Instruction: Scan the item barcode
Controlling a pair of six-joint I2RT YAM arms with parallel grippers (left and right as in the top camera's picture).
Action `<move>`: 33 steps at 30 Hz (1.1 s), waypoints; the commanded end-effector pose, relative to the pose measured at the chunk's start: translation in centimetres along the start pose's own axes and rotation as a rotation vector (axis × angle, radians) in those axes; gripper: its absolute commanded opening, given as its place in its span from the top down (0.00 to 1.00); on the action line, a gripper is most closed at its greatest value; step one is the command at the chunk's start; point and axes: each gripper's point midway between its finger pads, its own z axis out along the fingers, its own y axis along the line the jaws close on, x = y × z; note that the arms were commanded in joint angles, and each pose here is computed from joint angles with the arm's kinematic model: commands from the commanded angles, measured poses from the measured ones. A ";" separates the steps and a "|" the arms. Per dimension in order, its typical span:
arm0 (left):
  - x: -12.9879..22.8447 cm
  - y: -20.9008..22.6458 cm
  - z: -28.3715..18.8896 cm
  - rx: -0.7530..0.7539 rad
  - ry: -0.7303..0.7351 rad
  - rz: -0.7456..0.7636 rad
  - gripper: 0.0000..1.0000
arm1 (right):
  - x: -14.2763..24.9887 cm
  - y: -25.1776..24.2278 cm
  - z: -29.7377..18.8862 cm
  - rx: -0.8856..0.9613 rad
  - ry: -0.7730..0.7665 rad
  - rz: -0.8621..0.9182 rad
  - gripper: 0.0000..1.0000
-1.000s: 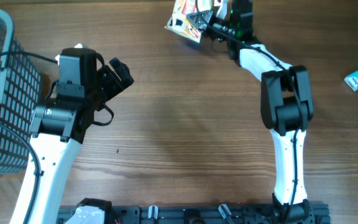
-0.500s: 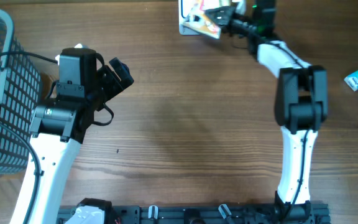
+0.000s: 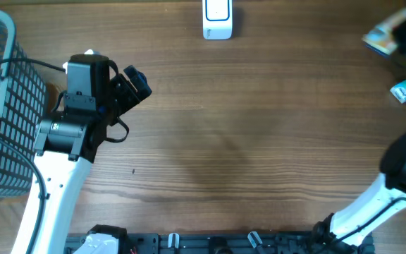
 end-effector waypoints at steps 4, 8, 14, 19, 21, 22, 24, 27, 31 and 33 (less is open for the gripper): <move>-0.5 0.0 -0.1 -0.008 -0.019 0.014 0.00 | -1.7 -10.1 -0.5 0.079 0.042 0.122 0.83; -0.5 0.0 -0.1 -0.008 -0.019 0.014 0.00 | -2.3 -10.5 -0.9 0.022 0.049 0.042 0.29; -0.5 0.0 -0.1 -0.008 -0.019 0.014 0.00 | -2.9 -5.9 -4.4 -0.220 0.089 0.149 0.00; -0.5 0.0 -0.1 -0.008 -0.019 0.014 0.00 | -5.2 -1.2 -12.8 -0.287 -0.048 0.108 0.01; -0.5 0.0 -0.1 -0.008 -0.019 0.014 0.00 | -5.4 1.6 -18.5 -0.327 -0.127 0.059 0.00; -0.5 0.0 -0.1 -0.008 -0.019 0.014 0.00 | -5.1 2.3 -20.3 -0.338 -0.149 0.045 0.00; -0.5 0.0 -0.1 -0.008 -0.019 0.014 0.00 | -4.2 3.8 -24.3 -0.353 -0.187 0.034 0.00; -0.5 0.0 -0.1 -0.008 -0.019 0.014 0.00 | -1.7 4.6 -28.2 -0.349 -0.187 0.048 0.00; -0.5 0.0 -0.1 -0.008 -0.019 0.014 0.00 | 5.2 4.4 -30.2 -0.305 -0.014 0.005 0.00; -0.5 0.0 -0.1 -0.008 -0.019 0.014 0.00 | 8.6 4.9 -30.7 -0.304 0.065 -0.125 0.01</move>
